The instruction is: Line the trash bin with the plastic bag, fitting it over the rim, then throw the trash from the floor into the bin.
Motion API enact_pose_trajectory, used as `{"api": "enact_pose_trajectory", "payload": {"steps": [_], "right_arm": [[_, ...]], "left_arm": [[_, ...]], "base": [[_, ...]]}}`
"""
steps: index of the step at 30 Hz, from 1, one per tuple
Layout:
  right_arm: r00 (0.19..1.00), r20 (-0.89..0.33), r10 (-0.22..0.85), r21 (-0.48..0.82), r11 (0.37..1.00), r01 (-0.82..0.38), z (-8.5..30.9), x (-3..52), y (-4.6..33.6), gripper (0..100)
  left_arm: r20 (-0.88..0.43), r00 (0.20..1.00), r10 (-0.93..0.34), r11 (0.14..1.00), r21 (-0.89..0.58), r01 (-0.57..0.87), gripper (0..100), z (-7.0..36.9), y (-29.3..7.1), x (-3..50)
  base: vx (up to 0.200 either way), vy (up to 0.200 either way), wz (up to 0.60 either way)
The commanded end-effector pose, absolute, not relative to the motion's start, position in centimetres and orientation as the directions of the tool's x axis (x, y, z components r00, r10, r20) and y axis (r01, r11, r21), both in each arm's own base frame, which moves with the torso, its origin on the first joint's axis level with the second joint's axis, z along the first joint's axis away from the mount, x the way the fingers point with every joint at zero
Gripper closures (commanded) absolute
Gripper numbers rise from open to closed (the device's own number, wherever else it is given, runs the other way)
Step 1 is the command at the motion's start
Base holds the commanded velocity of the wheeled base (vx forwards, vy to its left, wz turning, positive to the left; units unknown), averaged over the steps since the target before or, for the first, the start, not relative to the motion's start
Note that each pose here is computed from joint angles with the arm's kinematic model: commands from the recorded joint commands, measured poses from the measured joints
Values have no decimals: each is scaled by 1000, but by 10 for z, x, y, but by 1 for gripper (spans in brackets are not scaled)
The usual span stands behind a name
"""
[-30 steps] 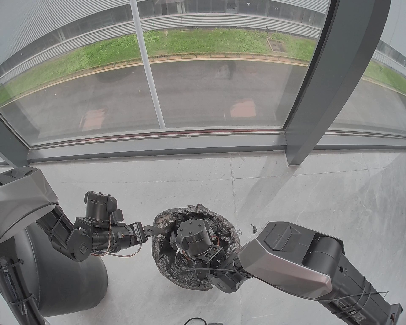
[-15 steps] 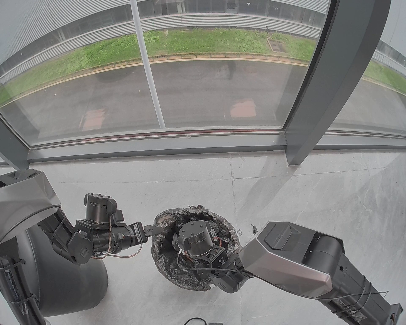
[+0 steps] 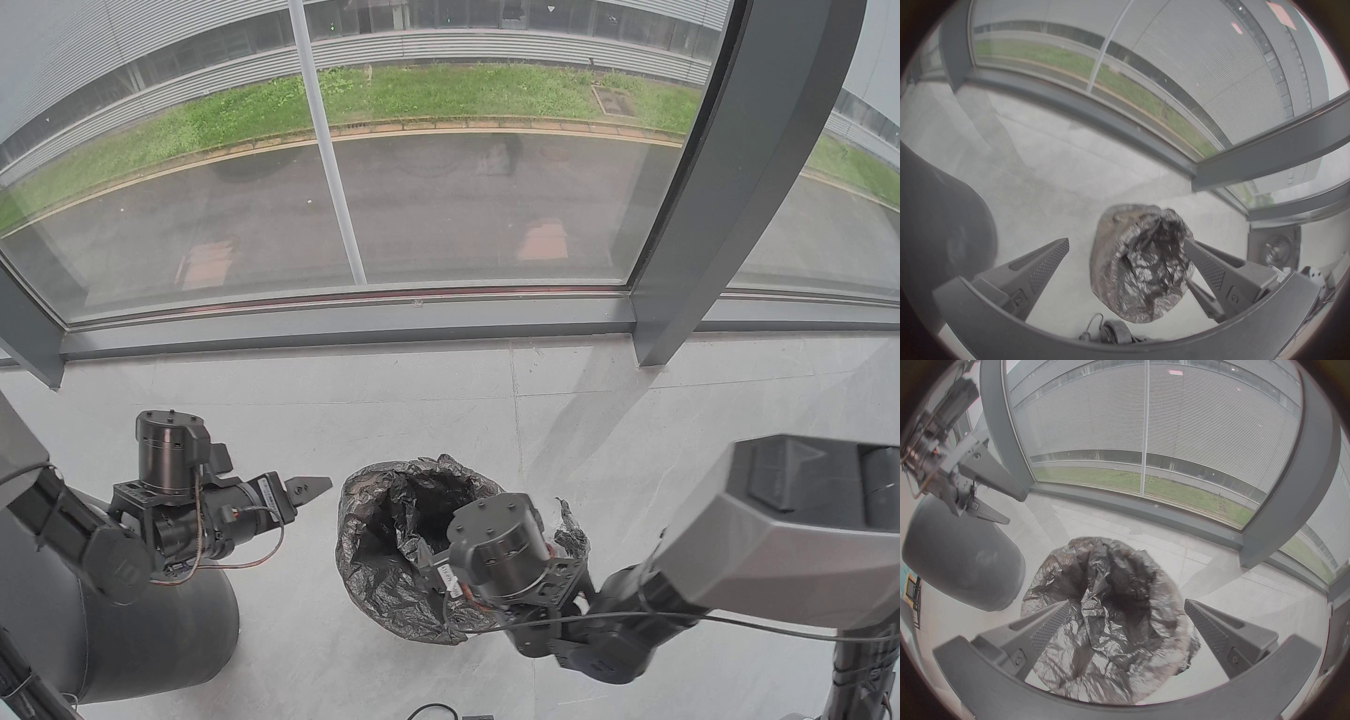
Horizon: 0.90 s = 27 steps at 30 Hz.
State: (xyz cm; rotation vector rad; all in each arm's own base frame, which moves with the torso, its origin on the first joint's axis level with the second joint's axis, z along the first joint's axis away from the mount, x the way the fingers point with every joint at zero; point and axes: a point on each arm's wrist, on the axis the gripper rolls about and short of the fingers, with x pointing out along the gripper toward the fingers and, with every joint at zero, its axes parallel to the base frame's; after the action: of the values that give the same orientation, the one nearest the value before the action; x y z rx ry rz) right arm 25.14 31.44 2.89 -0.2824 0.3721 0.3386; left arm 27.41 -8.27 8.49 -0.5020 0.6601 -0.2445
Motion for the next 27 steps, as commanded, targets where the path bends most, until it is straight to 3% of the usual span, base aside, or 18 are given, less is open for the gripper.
{"api": "enact_pose_trajectory", "payload": {"steps": [1, 5, 10, 17, 27], "right_arm": [[928, -268, 260, -87, 952, -292, 117, 225, 250, 0], [949, -162, 269, -21, 961, -276, 159, 213, 229, 0], [960, -101, 261, -2, 965, -262, 185, 199, 208, 0], [972, -82, 219, -23, 975, -222, 189, 176, 171, 0], [974, -100, 206, -26, 978, -209, 181, 169, 159, 0]], "left_arm": [[-336, 930, -151, 902, -432, -9, 0, 144, -62, 215], [-239, 971, -22, 944, -324, -58, 0, 159, -46, 175], [-137, 991, -11, 978, -209, -18, 0, 156, -27, 112], [-45, 984, 170, 977, -124, -174, 0, 134, 0, 40], [-59, 965, 254, 965, -54, -257, 0, 95, 12, -19]], "base": [[0, 0, 0], [0, 0, 0], [0, 0, 0], [0, 0, 0], [0, 0, 0]]}}
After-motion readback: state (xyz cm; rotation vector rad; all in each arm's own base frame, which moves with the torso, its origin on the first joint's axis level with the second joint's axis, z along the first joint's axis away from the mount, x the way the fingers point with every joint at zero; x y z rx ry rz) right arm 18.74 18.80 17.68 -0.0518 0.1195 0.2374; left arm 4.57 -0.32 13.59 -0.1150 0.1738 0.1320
